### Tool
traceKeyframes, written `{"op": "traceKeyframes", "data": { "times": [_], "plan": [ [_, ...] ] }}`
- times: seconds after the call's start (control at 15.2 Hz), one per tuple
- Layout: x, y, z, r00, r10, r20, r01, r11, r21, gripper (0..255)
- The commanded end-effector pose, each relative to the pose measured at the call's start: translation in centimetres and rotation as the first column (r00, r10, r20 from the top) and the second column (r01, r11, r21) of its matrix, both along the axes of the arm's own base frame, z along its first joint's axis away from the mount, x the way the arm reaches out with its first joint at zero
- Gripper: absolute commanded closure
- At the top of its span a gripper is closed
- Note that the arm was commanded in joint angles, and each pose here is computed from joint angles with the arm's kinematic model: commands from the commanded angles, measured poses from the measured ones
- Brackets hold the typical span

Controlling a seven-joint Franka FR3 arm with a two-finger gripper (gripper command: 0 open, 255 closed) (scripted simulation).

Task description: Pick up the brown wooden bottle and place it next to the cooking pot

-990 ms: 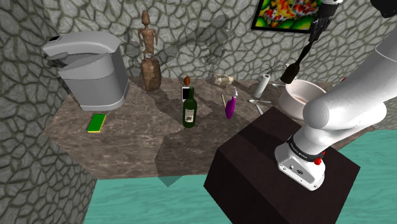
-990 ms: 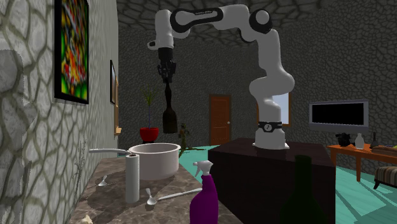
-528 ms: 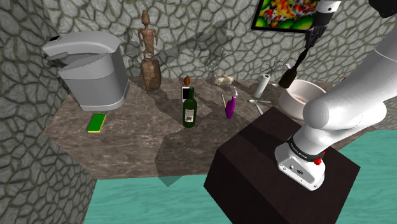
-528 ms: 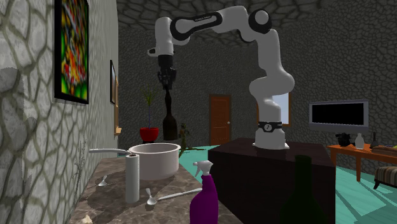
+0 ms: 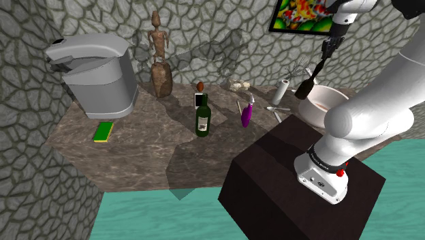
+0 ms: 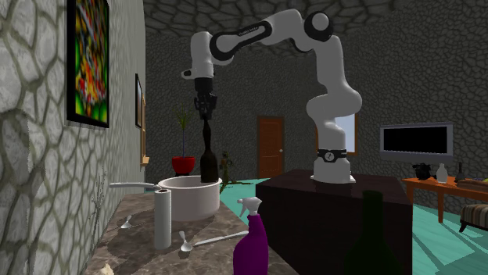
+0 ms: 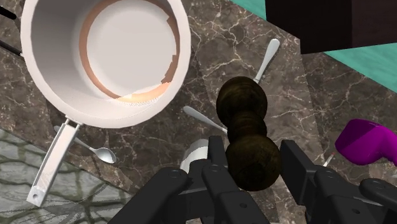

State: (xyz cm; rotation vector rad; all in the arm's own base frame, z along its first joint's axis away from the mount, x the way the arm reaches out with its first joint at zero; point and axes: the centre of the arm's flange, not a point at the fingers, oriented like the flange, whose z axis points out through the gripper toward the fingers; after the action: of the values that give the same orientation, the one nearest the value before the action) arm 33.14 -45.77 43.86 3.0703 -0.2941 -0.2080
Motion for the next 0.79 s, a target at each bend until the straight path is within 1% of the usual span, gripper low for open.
{"op": "traceKeyframes", "data": {
  "times": [0.0,0.73],
  "plan": [
    [0.1,-0.1,-1.0,1.000,0.000,0.001,0.000,1.000,-0.001,255],
    [0.1,-0.1,-6.8,1.000,0.000,0.001,0.000,1.000,-0.001,255]
  ]
}}
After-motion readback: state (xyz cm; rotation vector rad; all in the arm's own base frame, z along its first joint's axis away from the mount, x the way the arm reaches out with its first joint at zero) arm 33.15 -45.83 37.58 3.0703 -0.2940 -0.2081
